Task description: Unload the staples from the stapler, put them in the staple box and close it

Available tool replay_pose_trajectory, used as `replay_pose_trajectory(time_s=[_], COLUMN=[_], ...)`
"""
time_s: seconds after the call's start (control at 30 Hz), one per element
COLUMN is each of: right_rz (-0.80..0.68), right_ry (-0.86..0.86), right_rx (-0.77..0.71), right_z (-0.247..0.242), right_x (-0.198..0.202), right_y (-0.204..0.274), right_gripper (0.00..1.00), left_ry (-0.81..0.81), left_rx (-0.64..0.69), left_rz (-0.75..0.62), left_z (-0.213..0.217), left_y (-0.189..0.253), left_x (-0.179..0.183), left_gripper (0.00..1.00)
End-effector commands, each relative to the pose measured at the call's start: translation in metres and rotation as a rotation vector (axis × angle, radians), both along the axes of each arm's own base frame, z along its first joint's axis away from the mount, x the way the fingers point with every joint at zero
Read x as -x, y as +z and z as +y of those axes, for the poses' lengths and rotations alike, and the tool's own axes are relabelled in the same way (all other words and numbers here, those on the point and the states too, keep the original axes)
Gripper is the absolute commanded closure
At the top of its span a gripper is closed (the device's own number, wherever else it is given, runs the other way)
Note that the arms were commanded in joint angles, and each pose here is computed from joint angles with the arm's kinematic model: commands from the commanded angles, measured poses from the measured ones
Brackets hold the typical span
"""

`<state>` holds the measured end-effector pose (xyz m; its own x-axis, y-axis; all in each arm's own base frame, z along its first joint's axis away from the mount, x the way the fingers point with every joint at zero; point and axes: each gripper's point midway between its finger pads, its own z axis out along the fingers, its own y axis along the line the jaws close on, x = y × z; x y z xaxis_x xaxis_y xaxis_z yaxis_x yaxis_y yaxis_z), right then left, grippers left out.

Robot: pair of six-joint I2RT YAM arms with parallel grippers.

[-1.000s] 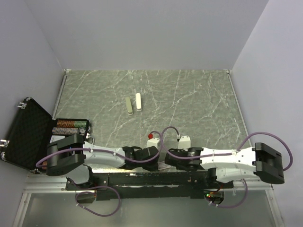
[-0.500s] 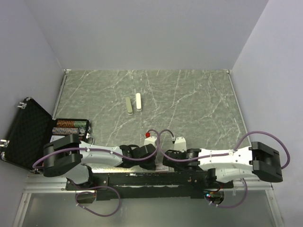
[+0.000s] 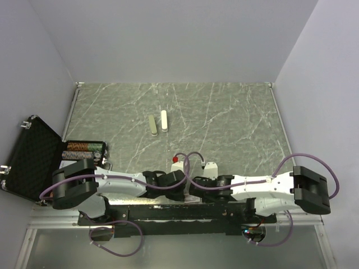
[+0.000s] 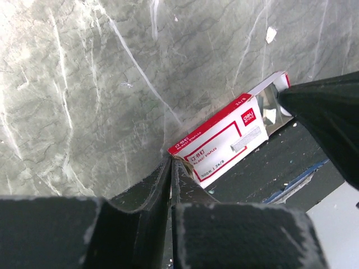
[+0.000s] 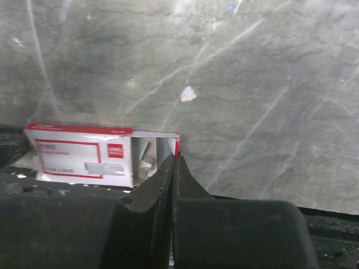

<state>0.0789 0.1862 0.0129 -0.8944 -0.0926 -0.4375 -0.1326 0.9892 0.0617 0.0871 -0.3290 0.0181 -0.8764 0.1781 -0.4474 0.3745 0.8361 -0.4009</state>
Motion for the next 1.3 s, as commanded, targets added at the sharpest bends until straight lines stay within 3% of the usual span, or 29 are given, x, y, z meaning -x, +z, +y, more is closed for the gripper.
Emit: replay_pose_trajectory(time_s=[0.0,0.23,0.7,0.9,1.27], right_rz=[-0.018,-0.027,-0.077,-0.068,-0.053], right_ry=[-0.001,0.012,-0.069,-0.056,-0.014], right_rx=[-0.095,-0.128,-0.157,-0.151,-0.195], right_z=[0.030,0.047,0.061,0.069,0.085], right_x=[-0.005,-0.018,-0.092,-0.106,-0.107], right_y=[0.018,0.018,0.020,0.015,0.011], right_gripper=[1.00,1.00,1.00,1.00,1.00], left_ry=[0.038,0.121,0.192,0.210,0.196], left_rx=[-0.197,-0.138,-0.074,-0.059,-0.028], left_rz=[0.040,0.004,-0.084,-0.111,-0.081], left_z=[0.046,0.046,0.035,0.031,0.024], left_y=[-0.032,-0.018,0.006,0.009,0.003], left_x=[-0.002,-0.038,-0.103,-0.125,-0.123], left_gripper=[0.88,0.90,0.89,0.90,0.92])
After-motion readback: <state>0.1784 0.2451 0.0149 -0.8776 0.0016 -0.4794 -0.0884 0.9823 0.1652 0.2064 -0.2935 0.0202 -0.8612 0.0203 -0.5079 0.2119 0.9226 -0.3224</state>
